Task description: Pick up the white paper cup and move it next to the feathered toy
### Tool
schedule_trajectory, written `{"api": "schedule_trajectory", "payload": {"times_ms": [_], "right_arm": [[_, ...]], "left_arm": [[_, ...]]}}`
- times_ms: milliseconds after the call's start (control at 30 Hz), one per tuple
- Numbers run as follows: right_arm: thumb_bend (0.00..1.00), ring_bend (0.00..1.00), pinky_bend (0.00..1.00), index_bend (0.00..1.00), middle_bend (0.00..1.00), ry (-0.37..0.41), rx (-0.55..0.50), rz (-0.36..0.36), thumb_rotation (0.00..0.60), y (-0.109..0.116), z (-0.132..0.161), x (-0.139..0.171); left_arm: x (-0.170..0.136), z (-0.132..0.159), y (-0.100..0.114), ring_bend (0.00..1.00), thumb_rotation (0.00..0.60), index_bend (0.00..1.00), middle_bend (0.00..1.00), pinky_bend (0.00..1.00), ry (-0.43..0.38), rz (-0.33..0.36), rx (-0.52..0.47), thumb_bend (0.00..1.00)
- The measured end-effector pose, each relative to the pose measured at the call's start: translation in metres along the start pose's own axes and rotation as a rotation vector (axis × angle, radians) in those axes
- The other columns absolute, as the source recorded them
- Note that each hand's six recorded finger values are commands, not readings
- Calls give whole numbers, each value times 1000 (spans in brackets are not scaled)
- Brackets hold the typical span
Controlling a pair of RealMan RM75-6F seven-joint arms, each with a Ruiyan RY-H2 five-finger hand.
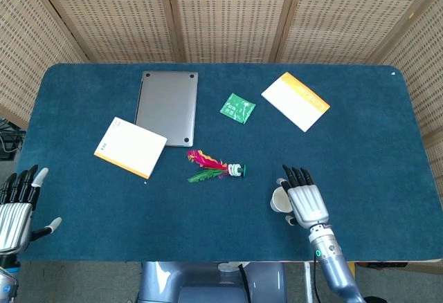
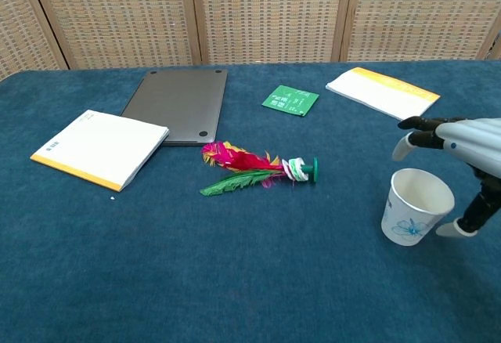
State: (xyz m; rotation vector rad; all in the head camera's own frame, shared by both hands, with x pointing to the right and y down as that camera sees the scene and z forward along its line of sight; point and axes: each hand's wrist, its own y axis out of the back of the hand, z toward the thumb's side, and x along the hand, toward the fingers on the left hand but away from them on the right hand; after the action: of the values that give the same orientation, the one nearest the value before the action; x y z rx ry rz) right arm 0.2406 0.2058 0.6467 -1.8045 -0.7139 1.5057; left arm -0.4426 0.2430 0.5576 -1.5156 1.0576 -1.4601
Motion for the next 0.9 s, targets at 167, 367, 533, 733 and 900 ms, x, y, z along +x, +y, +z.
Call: {"api": "schedule_trajectory", "payload": {"times_ms": [167,367,533,733,900], "right_arm": [[202,0,0,286,0,-1,11,13,600,-6,4,-6],[220,0,0,378,0,-8,25,-3,600,-5,5,-13],[236,0,0,457,21,-5,20,-10,600,-5,6,-12],[238,0,0,466,29,10,20,-17,600,-5,10,-12],[240,0,0,477,35,21,-10,-23,600,-1,13,-14]], "left_arm": [[1,-1,-1,0,600,0,0,0,1,-5,-2,111],[1,-1,0,0,600,0,0,0,2,-3,-4,111],[1,-1,-1,0,600,0,0,0,2,-6,-3,111],[1,-1,-2,0,600,0,0,0,2,-8,-3,111],[1,-1,-2,0,600,0,0,0,4,-8,-4,111]]}}
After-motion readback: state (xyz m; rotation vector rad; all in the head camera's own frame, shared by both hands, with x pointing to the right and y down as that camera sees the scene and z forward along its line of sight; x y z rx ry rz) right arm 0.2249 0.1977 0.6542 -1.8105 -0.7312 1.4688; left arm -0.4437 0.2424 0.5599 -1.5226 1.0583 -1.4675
